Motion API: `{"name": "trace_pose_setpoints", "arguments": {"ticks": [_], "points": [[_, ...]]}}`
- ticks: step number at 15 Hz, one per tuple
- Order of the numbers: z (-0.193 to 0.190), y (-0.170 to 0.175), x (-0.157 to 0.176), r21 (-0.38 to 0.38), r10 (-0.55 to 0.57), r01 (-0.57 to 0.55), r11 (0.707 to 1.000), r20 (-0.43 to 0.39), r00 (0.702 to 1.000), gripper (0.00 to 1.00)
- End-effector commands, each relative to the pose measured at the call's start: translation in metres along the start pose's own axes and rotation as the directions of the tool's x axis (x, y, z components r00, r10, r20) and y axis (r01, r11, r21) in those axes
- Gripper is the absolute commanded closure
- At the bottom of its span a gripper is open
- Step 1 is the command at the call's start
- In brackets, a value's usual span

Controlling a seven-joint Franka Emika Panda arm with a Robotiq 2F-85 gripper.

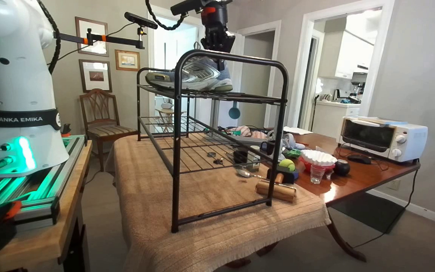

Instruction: Move the shoe on the stand

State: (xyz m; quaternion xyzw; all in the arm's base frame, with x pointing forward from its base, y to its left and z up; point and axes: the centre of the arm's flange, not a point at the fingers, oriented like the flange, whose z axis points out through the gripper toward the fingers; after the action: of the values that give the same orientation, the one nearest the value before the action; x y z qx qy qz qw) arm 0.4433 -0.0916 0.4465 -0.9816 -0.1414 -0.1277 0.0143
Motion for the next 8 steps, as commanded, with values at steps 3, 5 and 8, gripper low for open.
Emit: {"name": "trace_pose_setpoints", "arguments": {"ticks": [3,5,8], "points": [[-0.015,0.003,0.018,0.041,-0.204,0.202,0.979,0.060,0.977,0.98],[-0.018,0.001,0.025,0.074,-0.284,0.279,0.958,0.083,0.955,0.98],[-0.017,0.000,0.031,0.109,-0.392,0.380,0.919,0.126,0.911,0.98]]}}
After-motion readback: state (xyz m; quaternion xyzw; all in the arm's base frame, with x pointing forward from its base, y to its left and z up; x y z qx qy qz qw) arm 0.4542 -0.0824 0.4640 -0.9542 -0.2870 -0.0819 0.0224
